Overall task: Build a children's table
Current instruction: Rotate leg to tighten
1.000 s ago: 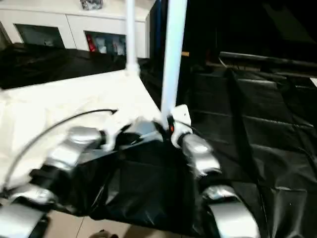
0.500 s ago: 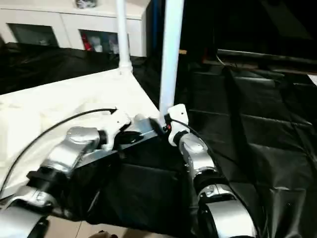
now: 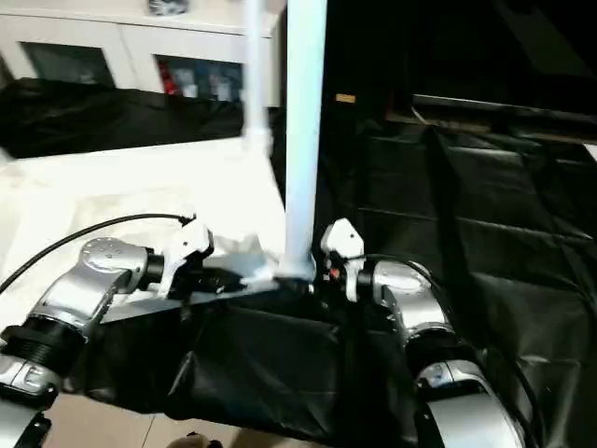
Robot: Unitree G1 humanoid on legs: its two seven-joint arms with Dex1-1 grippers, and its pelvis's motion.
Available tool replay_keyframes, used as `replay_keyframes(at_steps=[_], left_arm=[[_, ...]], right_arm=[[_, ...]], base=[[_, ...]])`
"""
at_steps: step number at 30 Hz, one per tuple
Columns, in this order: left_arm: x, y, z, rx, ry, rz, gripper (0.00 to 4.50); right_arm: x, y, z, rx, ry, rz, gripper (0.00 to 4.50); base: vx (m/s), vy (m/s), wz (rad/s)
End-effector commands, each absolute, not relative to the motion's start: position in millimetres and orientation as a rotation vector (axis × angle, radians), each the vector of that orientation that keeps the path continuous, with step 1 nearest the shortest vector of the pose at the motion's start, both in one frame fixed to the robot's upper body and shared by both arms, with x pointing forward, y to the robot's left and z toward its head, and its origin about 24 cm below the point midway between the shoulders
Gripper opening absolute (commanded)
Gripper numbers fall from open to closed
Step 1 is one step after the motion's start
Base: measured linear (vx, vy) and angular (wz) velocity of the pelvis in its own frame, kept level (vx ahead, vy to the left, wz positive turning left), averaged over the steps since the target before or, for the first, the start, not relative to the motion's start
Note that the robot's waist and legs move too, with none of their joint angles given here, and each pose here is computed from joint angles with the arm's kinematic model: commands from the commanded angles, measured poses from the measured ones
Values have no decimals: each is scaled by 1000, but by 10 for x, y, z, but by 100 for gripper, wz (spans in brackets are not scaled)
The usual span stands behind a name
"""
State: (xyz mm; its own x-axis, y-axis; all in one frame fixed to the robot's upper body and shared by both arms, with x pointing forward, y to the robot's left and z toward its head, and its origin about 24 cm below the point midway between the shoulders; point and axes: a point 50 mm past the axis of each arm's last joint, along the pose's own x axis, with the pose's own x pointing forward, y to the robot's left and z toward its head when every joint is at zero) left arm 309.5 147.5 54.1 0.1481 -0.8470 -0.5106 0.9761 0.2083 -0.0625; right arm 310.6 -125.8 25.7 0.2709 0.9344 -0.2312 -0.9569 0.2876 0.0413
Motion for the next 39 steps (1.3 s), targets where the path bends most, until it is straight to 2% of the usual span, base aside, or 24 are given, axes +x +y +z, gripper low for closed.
replay_keyframes(at_steps=[1,3,10,15,18,19,24,26,27,32,33,38,39], left_arm=[[3099,1359,641,318,433,-1397,0],[3092,1369,640,317,435,-1403,0],[3091,1388,644,313,438,-1401,0],[3151,1354,632,313,420,-1320,0],[3238,1299,634,301,389,-1201,0],[3270,1268,627,305,385,-1147,0],[3363,1076,634,279,349,-1009,0],[3382,1032,640,273,340,-981,0],[3408,923,658,258,316,-937,0],[3382,754,660,257,290,-939,0],[3359,714,658,248,286,-955,0],[3324,750,641,261,286,-997,0],[3318,774,640,264,286,-1006,0]], right_arm=[[2926,-1090,86,-102,325,1439,351],[2920,-1093,89,-96,331,1446,348],[2907,-1102,104,-61,349,1467,295],[2950,-1091,98,-37,323,1376,278],[3084,-1070,95,8,302,1168,275],[3141,-1057,81,6,303,1064,275],[3271,-980,40,-13,303,779,274],[3295,-967,36,-11,303,721,274],[3340,-932,29,-49,310,617,274],[3366,-846,49,-53,298,584,274],[3366,-819,72,-29,277,606,328],[3378,-822,110,10,255,628,352],[3377,-831,117,-8,248,642,381]], base=[[0,0,0],[0,0,0],[0,0,0],[0,0,0],[0,0,0],[0,0,0],[0,0,0],[0,0,0],[0,0,0],[0,0,0],[0,0,0],[0,0,0],[0,0,0]])
